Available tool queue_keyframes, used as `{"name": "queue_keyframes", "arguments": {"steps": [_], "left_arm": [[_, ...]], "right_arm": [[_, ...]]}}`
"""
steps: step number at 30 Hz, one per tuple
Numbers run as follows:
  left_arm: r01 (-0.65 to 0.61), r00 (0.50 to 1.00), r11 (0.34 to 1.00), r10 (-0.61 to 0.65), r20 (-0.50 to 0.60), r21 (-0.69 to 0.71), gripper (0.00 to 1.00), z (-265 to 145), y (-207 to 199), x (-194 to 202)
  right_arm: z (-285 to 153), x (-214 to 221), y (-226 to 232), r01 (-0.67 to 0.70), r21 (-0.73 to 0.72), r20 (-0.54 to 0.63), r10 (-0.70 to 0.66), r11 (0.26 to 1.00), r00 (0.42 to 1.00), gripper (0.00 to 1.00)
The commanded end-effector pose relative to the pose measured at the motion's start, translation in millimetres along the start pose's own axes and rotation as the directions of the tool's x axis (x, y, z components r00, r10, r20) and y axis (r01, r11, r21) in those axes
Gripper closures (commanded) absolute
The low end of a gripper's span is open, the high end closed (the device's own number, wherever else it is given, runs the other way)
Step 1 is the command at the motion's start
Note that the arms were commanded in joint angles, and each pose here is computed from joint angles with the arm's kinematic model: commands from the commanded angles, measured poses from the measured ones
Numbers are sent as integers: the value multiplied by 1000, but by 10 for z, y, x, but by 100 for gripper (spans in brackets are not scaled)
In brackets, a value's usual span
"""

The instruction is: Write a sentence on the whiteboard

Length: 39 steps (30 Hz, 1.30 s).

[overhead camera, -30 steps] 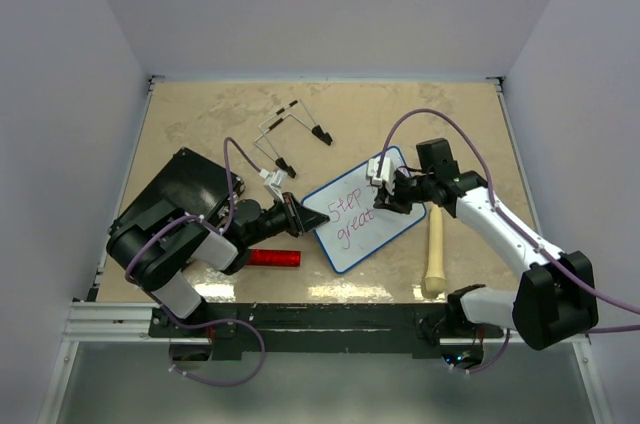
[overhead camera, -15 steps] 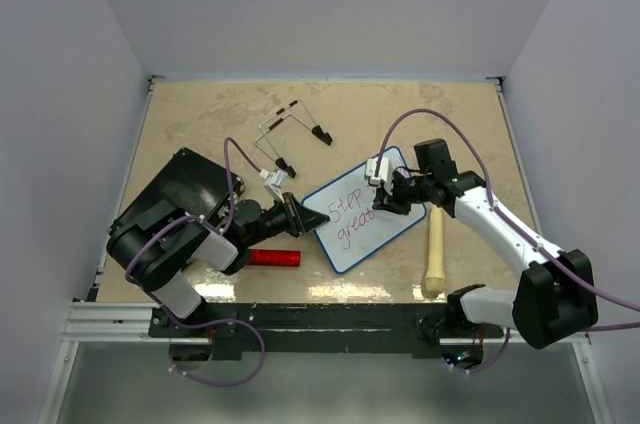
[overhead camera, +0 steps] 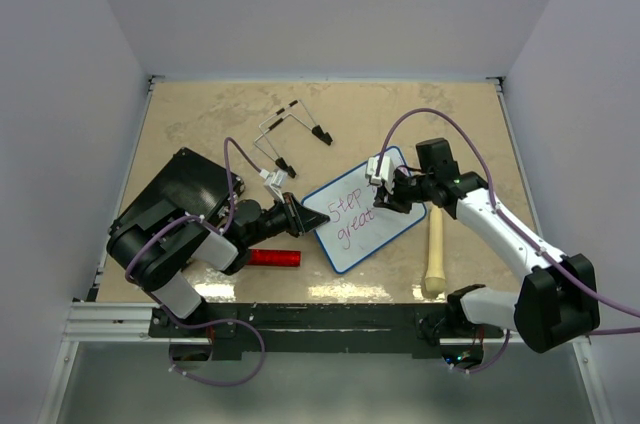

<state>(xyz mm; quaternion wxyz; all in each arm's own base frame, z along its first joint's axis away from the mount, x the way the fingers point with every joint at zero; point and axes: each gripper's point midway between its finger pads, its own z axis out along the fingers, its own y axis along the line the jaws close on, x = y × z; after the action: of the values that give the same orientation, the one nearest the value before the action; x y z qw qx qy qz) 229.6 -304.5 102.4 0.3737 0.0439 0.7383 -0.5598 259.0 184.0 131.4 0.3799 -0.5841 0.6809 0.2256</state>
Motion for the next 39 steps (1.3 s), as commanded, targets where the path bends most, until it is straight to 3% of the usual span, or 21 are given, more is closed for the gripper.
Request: {"name": "queue_keyframes", "arguments": {"steps": [1,27,39], "left_arm": [[-46,999,998,44,31,38,100,11,-80,-49],[-44,999,998,43,30,39,100,7,-74,-39],[-44,999,998,43,31,35,100,0,-56,-37]], "right_arm": [[-33,-108,-122,18,53,24,-19,998,1000,100],[39,-23,-114,-4,30,0,4,1000,1000,100],[53,164,7,-24,-30,-75,22,999,997,100]]}}
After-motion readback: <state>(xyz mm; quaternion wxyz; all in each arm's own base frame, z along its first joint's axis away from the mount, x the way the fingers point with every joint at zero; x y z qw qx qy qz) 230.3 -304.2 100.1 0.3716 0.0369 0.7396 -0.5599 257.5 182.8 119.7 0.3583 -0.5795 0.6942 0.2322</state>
